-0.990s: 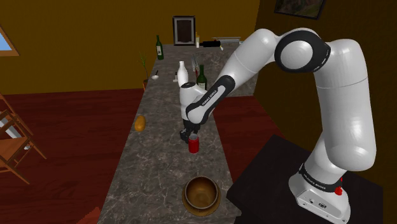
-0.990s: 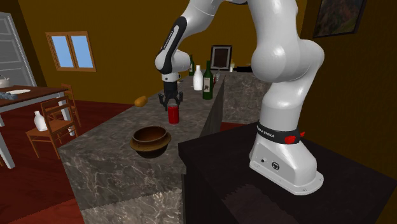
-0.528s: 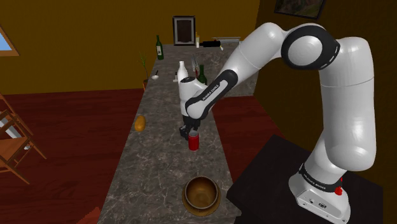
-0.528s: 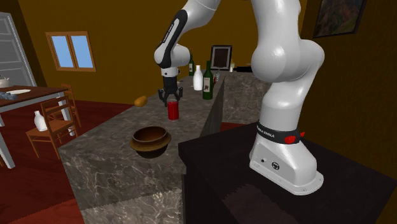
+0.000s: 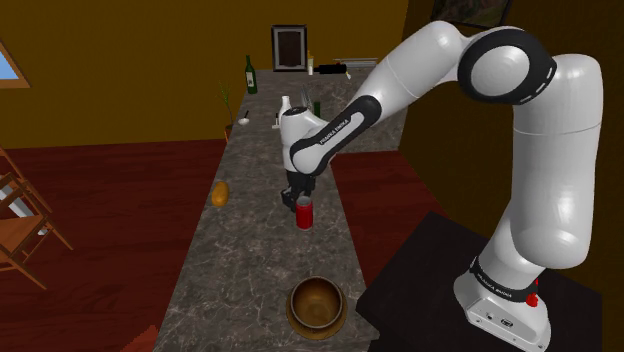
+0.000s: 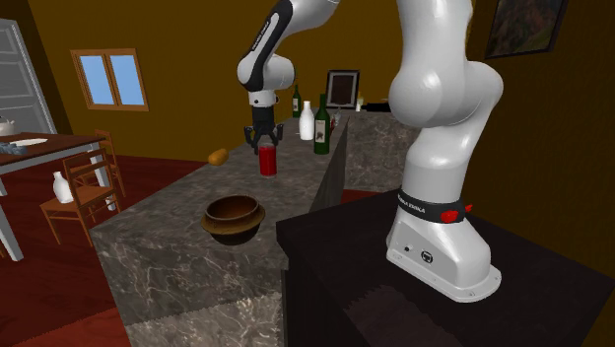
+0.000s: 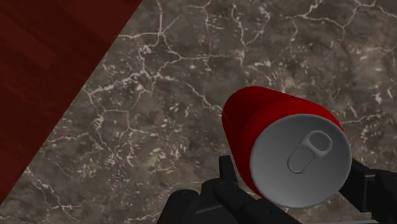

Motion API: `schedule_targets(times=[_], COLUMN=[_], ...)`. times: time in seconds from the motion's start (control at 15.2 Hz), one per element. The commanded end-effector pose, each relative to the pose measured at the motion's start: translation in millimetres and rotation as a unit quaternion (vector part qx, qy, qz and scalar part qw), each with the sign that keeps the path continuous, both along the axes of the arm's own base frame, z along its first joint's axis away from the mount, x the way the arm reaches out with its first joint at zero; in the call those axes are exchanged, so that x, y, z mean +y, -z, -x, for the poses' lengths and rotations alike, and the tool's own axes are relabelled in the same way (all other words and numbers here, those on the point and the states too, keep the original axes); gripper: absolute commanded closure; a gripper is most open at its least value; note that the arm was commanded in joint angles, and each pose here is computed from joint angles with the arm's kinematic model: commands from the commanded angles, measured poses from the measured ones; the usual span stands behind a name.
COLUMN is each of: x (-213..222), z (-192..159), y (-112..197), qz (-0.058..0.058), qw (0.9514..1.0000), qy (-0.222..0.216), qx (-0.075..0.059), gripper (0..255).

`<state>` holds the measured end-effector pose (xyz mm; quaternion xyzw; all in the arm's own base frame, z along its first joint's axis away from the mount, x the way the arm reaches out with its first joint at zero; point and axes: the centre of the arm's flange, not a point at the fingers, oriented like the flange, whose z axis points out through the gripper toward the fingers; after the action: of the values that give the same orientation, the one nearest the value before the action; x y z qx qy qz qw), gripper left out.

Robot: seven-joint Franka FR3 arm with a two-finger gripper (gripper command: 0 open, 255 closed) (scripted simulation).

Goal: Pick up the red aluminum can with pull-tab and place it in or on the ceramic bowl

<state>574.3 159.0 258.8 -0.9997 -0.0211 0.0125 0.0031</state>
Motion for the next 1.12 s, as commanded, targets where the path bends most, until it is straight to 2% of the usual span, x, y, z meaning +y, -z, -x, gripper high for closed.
schedule_targets(times=[0.0,1.06], x=[0.1,0.1], z=[-0.3,-0.3], y=[-10.6,-95.0], qz=[0.0,0.0], qw=[1.0,1.0], qy=[0.0,0.0], qx=[0.0,0.0], gripper=[255,255])
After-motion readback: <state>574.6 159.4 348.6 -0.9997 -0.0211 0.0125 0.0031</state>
